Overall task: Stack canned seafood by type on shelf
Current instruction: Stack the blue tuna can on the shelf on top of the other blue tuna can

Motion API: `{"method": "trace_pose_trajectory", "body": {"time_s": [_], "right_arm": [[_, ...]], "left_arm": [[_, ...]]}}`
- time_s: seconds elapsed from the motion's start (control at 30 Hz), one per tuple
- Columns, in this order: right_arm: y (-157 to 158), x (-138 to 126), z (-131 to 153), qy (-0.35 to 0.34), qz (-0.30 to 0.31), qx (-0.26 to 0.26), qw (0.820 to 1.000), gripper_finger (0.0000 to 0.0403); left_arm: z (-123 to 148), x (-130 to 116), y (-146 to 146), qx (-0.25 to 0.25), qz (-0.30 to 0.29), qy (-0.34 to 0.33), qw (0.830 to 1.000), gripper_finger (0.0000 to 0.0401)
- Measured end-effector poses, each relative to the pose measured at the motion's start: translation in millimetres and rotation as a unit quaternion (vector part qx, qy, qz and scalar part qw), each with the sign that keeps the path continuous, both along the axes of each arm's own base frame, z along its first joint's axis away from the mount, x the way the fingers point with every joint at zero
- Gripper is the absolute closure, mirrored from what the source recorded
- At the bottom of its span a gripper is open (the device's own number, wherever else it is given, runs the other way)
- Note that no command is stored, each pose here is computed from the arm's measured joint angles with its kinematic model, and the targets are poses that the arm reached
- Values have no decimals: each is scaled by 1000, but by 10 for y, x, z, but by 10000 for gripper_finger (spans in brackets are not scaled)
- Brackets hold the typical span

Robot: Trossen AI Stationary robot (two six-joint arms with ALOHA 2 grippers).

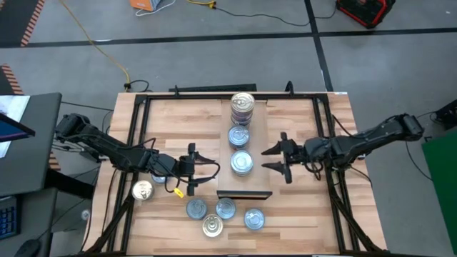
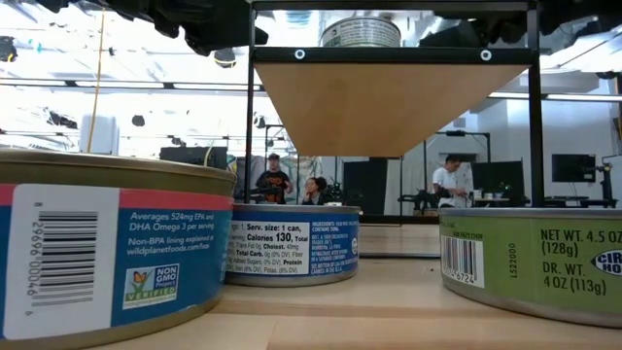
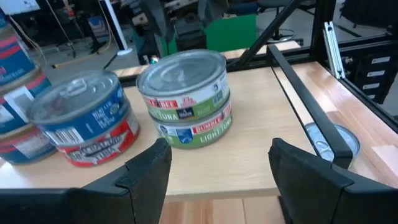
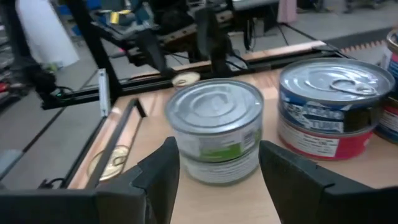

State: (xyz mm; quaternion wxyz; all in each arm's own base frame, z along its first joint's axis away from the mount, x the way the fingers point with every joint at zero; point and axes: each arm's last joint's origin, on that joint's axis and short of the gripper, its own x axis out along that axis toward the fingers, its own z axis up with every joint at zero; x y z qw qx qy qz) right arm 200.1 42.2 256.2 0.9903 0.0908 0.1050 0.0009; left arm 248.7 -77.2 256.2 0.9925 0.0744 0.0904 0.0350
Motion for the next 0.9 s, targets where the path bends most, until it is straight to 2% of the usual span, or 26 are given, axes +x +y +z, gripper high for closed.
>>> {"method": "trace_pose_trajectory", "body": {"time_s": [0.17, 0.3, 0.43, 0.63, 0.7, 0.8, 0.9], "right_arm": [[29, -88, 59, -14, 14, -28, 999, 159], [-9, -193, 138, -29, 14, -44, 999, 159], [-47, -309, 213, -44, 5, -63, 997, 159], [-82, -411, 300, -71, -5, -100, 992, 159], [-87, -426, 319, -79, -6, -103, 992, 159], [-97, -428, 344, -90, -11, -89, 992, 159], [-77, -413, 335, -88, -11, -53, 995, 159]], "left_arm": [[18, -43, -51, -27, -6, 1, 1000, 143], [54, -203, -104, -68, 5, 63, 996, 143], [86, -440, -144, -137, 27, 136, 981, 143], [-25, -627, -285, -250, 5, 237, 939, 143], [-113, -642, -342, -266, 10, 276, 924, 143], [-251, -687, -333, -272, 71, 324, 903, 143], [-358, -787, -202, -266, 181, 359, 876, 143]]}}
